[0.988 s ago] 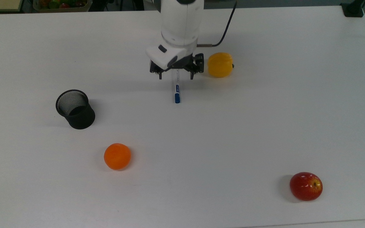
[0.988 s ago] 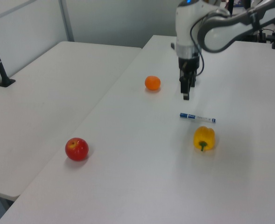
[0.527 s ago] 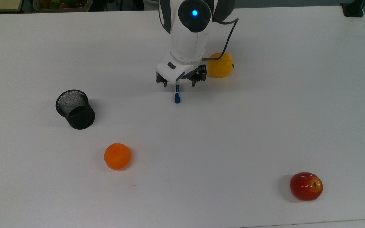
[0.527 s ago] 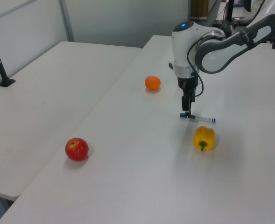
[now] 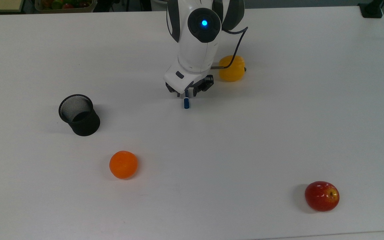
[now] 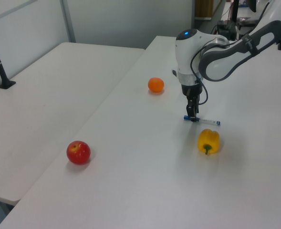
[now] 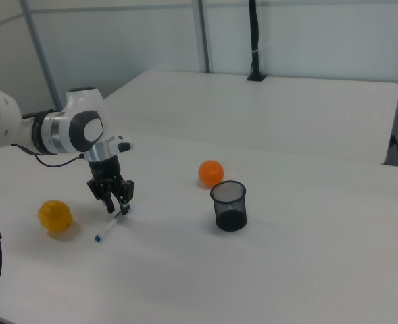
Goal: Place marker
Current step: 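Close the gripper on the marker's capped end, then lift the marker and carry it toward the black mesh pen cup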
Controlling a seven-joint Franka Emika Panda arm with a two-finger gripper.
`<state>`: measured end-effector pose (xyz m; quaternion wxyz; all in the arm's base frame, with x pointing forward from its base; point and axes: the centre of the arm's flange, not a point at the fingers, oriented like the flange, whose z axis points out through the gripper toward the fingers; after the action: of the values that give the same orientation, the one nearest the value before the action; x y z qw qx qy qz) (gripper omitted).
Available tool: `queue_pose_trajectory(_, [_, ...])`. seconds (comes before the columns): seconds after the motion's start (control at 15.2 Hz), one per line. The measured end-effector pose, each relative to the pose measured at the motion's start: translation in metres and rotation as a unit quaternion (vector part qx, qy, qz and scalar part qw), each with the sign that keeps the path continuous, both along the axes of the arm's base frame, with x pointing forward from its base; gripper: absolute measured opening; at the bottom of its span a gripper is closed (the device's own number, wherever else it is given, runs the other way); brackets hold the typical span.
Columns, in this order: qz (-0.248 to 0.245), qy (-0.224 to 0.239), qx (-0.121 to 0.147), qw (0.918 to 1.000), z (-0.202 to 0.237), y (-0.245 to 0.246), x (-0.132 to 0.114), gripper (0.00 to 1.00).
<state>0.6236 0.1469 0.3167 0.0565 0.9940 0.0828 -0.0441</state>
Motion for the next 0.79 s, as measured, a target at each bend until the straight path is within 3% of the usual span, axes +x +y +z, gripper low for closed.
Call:
queue_pose_trajectory(0.33, [0.000, -0.006, 0.003, 1.0000, -0.0098, -0.0010, 0.0036, 0.38])
queue_pose_trajectory(0.4, [0.000, -0.006, 0.003, 1.0000, -0.0098, -0.0011, 0.0036, 0.30])
queue_pose_trajectory(0.59, [-0.001, -0.006, 0.003, 1.0000, -0.0095, -0.0011, 0.0037, 0.19])
queue_pose_trajectory(0.79, [-0.001, -0.007, 0.003, 1.0000, -0.0091, -0.0011, 0.0039, 0.16])
